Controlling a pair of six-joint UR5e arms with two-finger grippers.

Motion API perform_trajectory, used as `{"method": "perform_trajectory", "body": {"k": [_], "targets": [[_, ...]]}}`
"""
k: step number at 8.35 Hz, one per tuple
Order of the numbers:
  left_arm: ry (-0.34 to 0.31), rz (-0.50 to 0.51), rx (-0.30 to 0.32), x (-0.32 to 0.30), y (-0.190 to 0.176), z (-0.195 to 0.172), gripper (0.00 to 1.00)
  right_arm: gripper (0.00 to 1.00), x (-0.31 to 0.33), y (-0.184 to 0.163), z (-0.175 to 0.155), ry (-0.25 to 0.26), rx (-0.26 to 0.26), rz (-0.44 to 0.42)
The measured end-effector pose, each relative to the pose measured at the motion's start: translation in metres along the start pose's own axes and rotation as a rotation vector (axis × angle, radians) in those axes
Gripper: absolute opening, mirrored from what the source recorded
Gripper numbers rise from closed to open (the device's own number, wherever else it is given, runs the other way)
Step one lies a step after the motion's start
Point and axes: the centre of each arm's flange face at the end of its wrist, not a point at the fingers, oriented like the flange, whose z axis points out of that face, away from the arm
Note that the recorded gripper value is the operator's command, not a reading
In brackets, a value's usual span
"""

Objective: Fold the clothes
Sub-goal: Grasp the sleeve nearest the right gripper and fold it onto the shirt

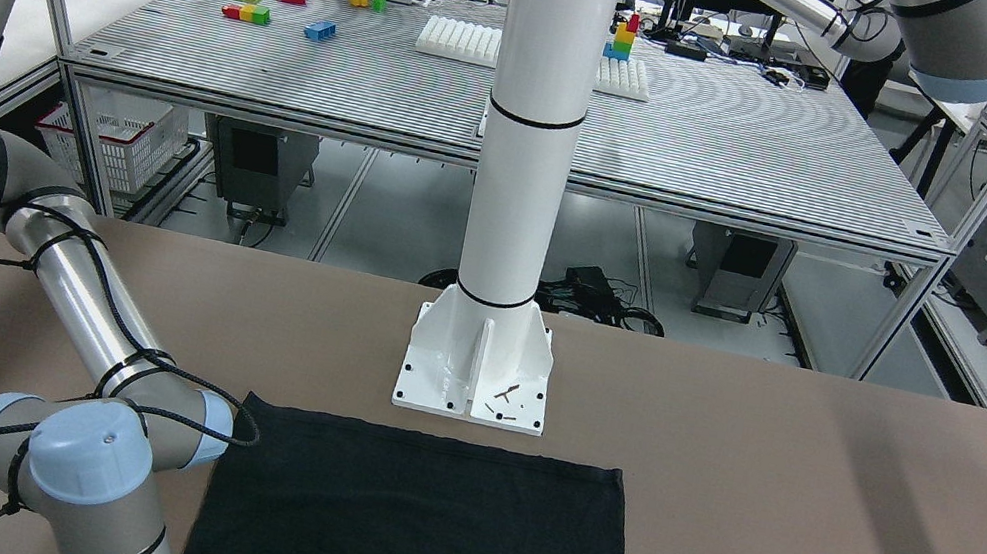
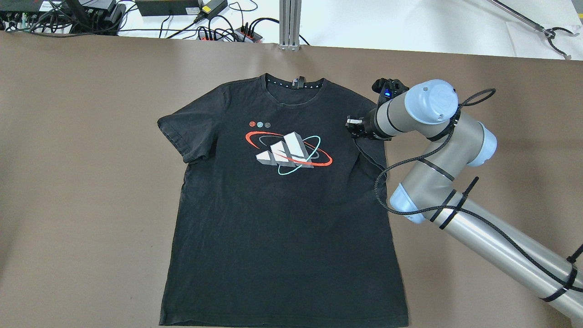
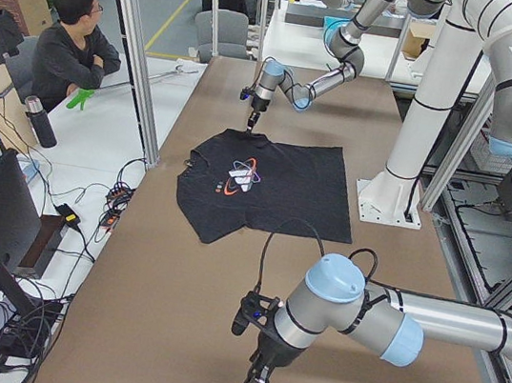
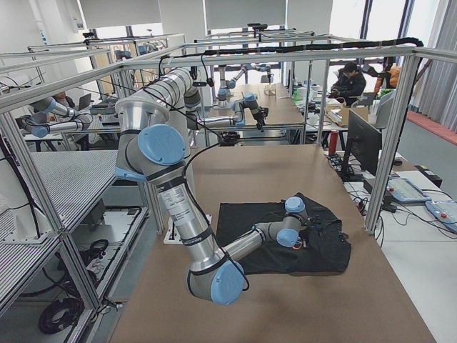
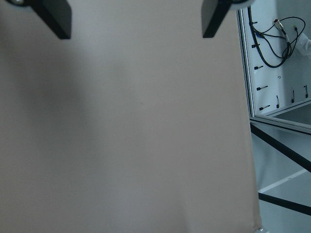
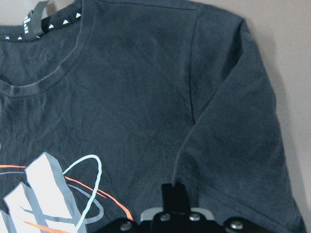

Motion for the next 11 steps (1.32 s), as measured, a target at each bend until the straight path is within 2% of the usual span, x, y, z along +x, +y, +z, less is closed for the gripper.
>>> {"method": "perform_trajectory", "body": {"k": [1,2,3,5,7,9,11], "targets": [[0.0,-0.001,0.0,0.0,0.0,0.0,0.94,0.0,-0.016,-0.002,0.009,0.004,0.005,0.009],[0.0,-0.001,0.0,0.0,0.0,0.0,0.94,0.78,-0.03,-0.002,0.019,0.008,0.002,0.022],[0.004,0.0,0.001,0.001,0.0,0.0,0.94,0.95,-0.039,0.0,0.026,0.012,-0.001,0.03],[0.018,0.002,0.003,0.002,0.0,0.0,0.93,0.95,-0.047,0.014,0.038,0.023,0.029,0.021],[0.081,-0.042,0.008,0.012,-0.006,0.001,0.93,0.95,-0.056,0.035,0.034,0.003,0.044,0.003],[0.179,-0.09,-0.002,0.055,-0.039,0.01,0.94,0.95,-0.044,0.06,0.019,-0.02,0.033,-0.014],[0.265,-0.144,-0.026,0.125,-0.085,0.023,0.94,0.95,-0.036,0.085,0.019,-0.021,0.017,-0.031]]}}
